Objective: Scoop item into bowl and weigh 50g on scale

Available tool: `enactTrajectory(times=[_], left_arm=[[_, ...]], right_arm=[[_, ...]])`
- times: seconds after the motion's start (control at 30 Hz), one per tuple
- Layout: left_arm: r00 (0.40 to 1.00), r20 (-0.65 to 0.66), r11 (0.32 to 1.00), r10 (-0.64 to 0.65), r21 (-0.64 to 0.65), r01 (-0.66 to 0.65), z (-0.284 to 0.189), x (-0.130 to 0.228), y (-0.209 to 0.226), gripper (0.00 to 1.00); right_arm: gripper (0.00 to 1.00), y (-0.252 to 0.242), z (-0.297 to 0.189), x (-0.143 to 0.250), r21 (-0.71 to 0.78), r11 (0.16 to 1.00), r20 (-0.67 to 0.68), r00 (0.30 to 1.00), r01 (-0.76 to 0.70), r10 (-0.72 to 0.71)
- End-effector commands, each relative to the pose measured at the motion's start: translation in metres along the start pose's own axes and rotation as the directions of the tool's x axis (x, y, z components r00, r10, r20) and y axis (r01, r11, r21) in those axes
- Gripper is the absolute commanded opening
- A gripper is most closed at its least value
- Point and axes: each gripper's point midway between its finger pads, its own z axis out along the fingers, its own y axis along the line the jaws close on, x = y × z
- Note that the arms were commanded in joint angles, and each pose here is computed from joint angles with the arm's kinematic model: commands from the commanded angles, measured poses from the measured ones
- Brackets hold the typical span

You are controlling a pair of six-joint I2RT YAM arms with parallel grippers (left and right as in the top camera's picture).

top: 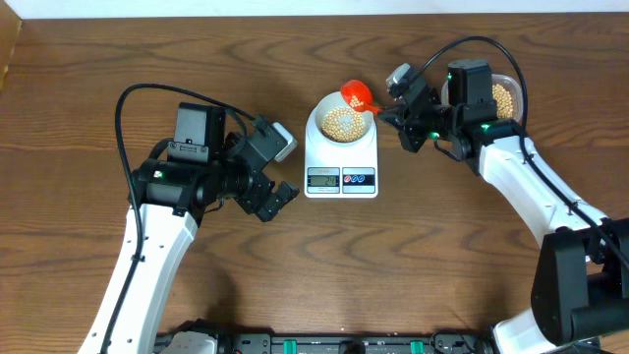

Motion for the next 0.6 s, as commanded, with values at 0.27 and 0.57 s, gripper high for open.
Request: enactTrajectory(times=[0.27,0.57], left_arm=[[0.999,0.035,0.999,0.025,-0.027,-0.024,-0.011,-0.013,0.003,0.98],[0.999,0.034,0.999,0.024,-0.027,-0.023,-0.011,-0.013,0.003,0.98]], right_arm=[[0.01,0.007,-0.009,-0.015,0.054,0.993,-0.001,0.994,0.108,-0.108],[0.01,0.008,-0.007,-0.016,0.096,0.985,-0.033,0.99,0.141,-0.139]])
